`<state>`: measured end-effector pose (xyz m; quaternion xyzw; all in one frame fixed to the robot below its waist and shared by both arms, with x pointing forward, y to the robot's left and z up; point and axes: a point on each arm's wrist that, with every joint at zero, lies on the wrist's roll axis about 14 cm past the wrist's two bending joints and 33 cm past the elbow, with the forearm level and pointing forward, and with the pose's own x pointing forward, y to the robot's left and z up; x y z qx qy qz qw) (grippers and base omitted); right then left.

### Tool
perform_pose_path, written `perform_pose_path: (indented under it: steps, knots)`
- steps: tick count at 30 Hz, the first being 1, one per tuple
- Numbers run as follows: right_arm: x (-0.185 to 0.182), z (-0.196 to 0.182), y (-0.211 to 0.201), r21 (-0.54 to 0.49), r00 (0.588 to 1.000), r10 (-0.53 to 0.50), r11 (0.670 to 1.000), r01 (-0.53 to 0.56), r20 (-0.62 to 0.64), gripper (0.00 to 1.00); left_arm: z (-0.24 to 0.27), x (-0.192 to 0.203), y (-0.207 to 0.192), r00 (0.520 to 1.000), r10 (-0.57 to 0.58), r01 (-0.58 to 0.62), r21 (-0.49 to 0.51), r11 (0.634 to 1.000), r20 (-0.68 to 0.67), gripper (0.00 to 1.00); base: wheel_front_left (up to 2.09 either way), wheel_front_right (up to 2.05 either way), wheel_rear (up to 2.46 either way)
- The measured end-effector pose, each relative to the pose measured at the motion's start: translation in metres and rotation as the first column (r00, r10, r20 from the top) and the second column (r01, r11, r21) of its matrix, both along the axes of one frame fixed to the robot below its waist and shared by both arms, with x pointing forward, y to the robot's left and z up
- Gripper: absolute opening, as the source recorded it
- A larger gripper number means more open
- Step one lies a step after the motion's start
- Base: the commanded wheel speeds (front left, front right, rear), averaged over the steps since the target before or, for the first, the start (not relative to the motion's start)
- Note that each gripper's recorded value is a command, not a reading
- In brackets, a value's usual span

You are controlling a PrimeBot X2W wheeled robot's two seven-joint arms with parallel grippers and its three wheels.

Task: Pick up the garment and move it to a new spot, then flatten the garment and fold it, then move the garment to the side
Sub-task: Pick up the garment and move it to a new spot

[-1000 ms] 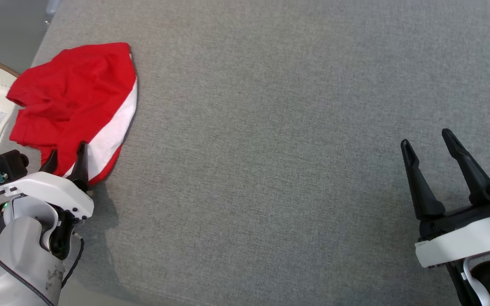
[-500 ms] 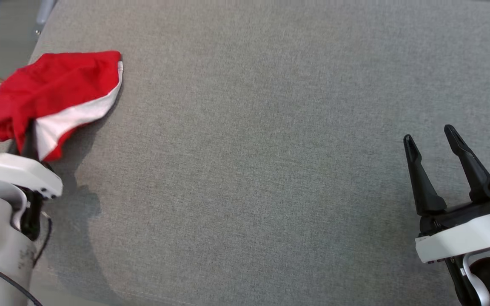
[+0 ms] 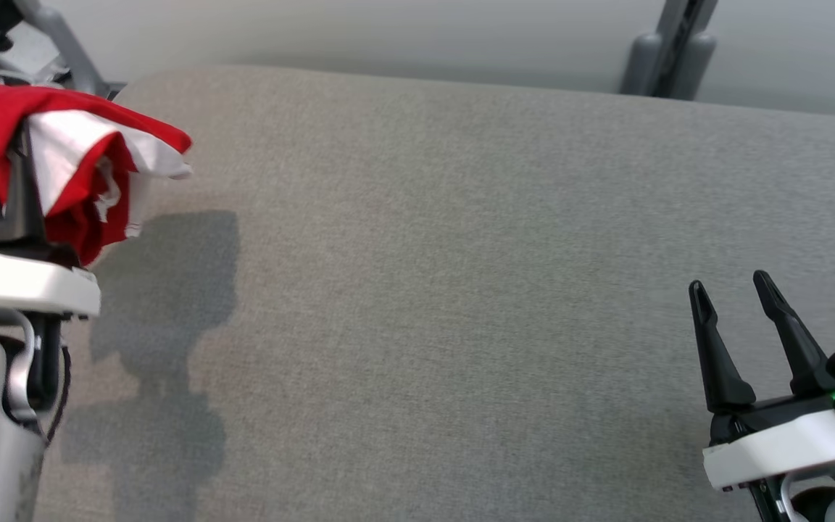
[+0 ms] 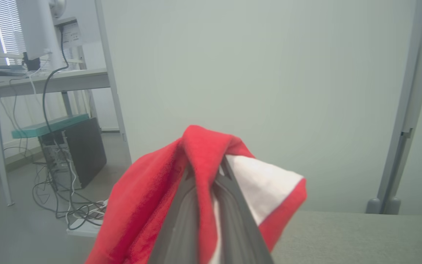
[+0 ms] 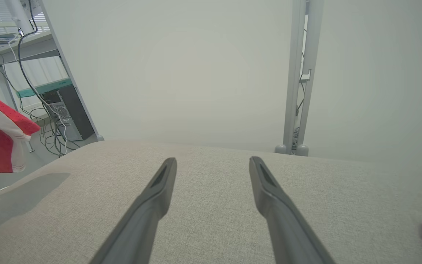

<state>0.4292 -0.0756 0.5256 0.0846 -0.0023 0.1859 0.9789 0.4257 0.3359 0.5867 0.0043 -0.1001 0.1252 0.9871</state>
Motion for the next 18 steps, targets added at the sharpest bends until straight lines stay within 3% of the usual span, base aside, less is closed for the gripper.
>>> perform_pose_path:
  steps: [6,11,15,18]
  knots:
    - [-0.019,0.009,-0.026,0.000,0.997,-0.073,0.997,0.073,0.017,1.00,0.022,-0.022,-0.059,0.992,-0.116,0.116,0.006,0.993,0.051,0.00,0.00,0.00,0.00]
    - [-0.029,0.015,-0.047,0.003,0.990,-0.135,0.991,0.135,0.030,1.00,0.020,-0.031,-0.116,0.966,-0.256,0.257,-0.016,0.966,0.028,0.00,0.00,0.00,0.00]
    - [-0.037,0.017,-0.067,0.011,0.981,-0.191,0.982,0.191,0.034,1.00,0.011,-0.029,-0.170,0.919,-0.395,0.395,-0.074,0.916,0.013,0.00,0.00,0.00,0.00]
    - [-0.043,0.018,-0.082,0.015,0.971,-0.237,0.972,0.236,0.036,1.00,0.005,-0.026,-0.222,0.846,-0.534,0.532,-0.113,0.839,0.013,0.00,0.00,0.00,0.00]
